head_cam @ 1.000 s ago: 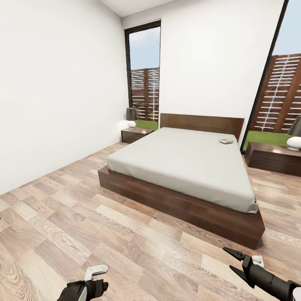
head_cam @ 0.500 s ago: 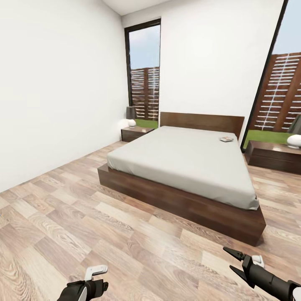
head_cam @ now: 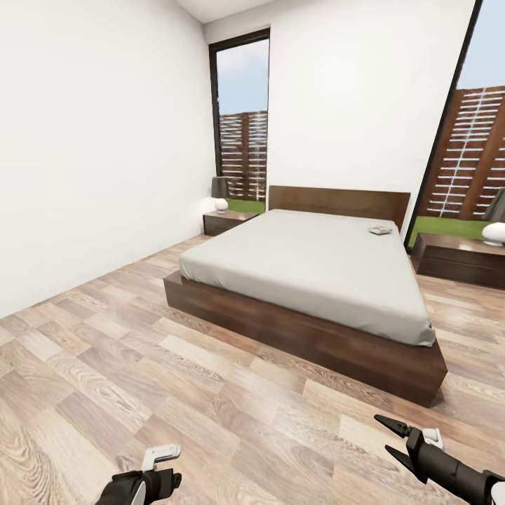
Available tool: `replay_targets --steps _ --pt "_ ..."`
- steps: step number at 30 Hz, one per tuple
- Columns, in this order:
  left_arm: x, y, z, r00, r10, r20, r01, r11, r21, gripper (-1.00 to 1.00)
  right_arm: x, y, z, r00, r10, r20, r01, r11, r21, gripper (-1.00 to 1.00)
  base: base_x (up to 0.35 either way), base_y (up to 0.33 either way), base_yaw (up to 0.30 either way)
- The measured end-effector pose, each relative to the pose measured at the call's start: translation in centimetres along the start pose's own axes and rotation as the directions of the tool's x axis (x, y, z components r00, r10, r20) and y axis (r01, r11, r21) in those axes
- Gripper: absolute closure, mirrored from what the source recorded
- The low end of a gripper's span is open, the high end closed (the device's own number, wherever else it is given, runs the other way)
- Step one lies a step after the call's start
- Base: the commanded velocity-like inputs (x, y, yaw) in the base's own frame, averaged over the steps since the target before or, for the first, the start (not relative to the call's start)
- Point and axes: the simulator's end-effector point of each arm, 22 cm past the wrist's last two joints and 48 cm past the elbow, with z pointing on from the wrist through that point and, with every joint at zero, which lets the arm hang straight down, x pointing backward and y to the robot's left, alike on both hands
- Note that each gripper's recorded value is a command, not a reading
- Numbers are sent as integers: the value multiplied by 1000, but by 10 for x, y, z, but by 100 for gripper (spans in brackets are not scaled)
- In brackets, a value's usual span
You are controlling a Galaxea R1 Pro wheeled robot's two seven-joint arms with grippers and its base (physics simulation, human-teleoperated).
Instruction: In the bedroom, move the book from the bed onto either nightstand, and place the two sandals side by side next to the bed.
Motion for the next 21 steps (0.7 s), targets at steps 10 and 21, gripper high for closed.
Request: replay_targets --steps 10,21 --pt "15 2 17 1000 0 0 0 1000 1 -100 8 -21 5 1000 0 0 0 1000 0 -100 0 0 0" --pt "32 6 37 1000 0 1 0 1000 1 -100 16 -45 9 1000 0 0 0 1000 0 -100 0 0 0"
